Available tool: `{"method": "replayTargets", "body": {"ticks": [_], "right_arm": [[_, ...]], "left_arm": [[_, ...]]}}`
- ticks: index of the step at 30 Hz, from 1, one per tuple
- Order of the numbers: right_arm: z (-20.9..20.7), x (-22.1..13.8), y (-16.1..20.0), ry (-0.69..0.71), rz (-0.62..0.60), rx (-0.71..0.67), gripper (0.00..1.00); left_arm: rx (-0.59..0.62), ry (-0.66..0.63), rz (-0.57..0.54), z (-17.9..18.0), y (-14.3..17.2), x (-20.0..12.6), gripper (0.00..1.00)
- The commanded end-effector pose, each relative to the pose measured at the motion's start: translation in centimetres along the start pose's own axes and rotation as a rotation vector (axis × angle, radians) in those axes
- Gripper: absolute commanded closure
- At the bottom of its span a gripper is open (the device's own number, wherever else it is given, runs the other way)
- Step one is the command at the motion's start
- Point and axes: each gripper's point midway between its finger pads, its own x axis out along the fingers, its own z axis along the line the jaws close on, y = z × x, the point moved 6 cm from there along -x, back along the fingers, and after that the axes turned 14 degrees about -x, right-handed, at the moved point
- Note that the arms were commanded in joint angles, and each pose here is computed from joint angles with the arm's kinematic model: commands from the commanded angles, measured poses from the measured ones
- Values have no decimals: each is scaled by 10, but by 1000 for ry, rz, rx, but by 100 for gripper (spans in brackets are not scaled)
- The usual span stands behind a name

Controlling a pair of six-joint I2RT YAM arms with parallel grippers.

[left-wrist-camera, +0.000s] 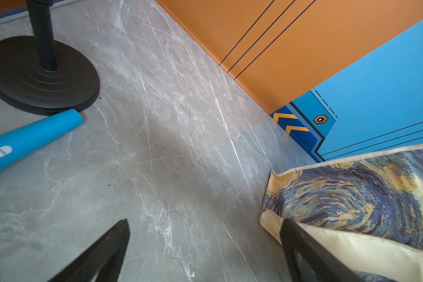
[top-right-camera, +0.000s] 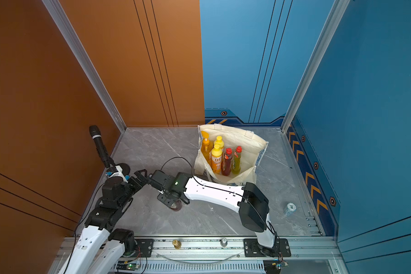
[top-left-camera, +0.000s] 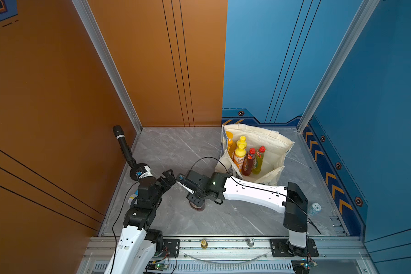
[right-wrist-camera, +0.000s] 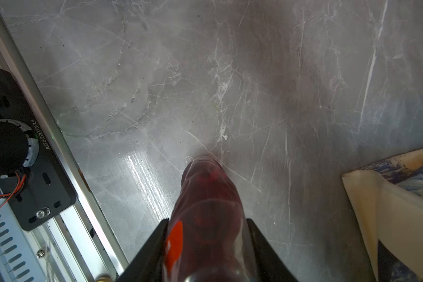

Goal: Pack dish soap into the shopping bag
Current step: Pick up the bottle of dish soap at the center of the board.

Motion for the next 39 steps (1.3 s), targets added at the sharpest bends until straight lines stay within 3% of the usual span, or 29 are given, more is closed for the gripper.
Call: {"method": "replayTargets", "body": {"ticks": [1, 7, 21, 26, 39], "right_arm": [[-2, 1, 7, 10, 17, 17, 45], [-2, 4, 7, -8, 18, 25, 47], [-5, -17, 0, 4, -29, 27, 69], [-10, -32, -1, 39, -55, 52, 76], [-32, -97, 17, 172, -83, 198, 79]], "left_arm": [[10, 20, 2, 3, 2, 2, 2], [0, 36, -2, 1, 1, 1, 2], [-50, 94, -10, -7, 0, 1, 2], [-49, 155, 20, -21, 0, 1, 2], [-12, 322, 105, -60, 16, 5, 1]]}}
